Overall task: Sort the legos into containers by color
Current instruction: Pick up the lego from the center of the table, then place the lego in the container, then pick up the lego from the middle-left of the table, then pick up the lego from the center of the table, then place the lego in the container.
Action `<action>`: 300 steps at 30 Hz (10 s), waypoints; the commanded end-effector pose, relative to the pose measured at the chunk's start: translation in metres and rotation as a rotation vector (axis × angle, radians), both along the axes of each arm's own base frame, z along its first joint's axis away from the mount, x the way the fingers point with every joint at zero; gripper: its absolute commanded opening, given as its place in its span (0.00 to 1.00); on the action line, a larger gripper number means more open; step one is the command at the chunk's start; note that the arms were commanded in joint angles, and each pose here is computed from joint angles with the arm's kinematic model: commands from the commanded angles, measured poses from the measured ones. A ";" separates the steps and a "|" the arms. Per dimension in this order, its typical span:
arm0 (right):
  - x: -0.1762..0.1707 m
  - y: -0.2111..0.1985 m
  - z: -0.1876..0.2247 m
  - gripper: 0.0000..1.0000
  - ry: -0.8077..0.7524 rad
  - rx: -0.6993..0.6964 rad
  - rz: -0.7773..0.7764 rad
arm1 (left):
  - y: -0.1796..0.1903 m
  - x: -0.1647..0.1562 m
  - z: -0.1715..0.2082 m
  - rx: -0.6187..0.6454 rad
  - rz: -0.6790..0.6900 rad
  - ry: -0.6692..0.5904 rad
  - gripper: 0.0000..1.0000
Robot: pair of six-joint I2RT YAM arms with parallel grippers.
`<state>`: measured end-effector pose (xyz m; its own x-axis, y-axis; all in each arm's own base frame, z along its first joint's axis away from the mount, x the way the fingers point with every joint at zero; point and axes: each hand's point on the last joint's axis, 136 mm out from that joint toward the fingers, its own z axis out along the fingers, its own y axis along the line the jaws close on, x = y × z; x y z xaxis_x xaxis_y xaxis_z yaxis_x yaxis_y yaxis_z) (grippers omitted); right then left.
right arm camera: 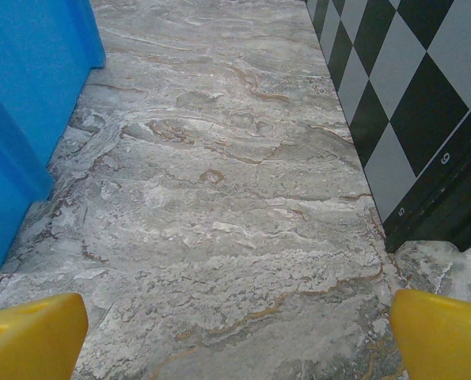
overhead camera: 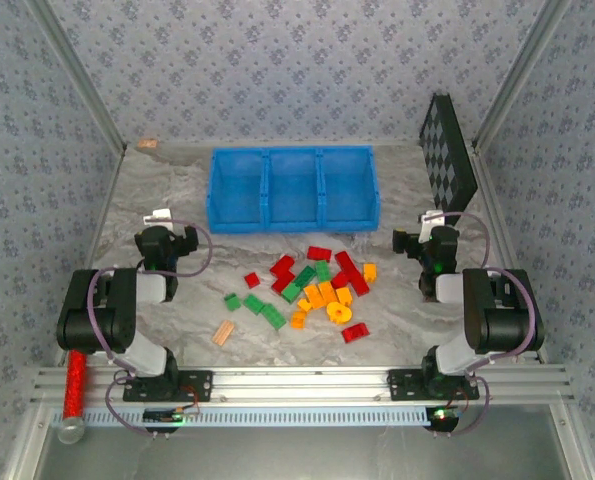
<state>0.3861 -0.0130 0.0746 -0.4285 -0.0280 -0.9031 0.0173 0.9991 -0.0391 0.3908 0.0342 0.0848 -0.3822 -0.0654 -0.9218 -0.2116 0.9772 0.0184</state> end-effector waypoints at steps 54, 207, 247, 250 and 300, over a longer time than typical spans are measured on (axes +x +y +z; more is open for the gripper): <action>-0.087 0.136 -0.027 0.74 0.768 0.363 -0.098 | -0.159 -0.051 0.177 -0.042 -0.496 0.255 1.00; -0.058 0.197 -0.049 0.64 0.845 0.059 0.288 | -0.188 0.058 0.104 -0.350 -0.234 0.559 0.20; -0.042 0.185 0.053 0.27 0.723 0.006 0.257 | -0.203 0.132 0.074 -0.456 -0.286 0.592 0.66; -0.033 0.191 0.076 0.27 0.676 0.014 0.274 | -0.202 0.124 0.107 -0.460 -0.311 0.547 0.67; 0.085 0.348 -0.009 0.36 0.697 -0.025 0.537 | -0.211 -0.199 0.000 -0.649 -0.001 0.881 0.75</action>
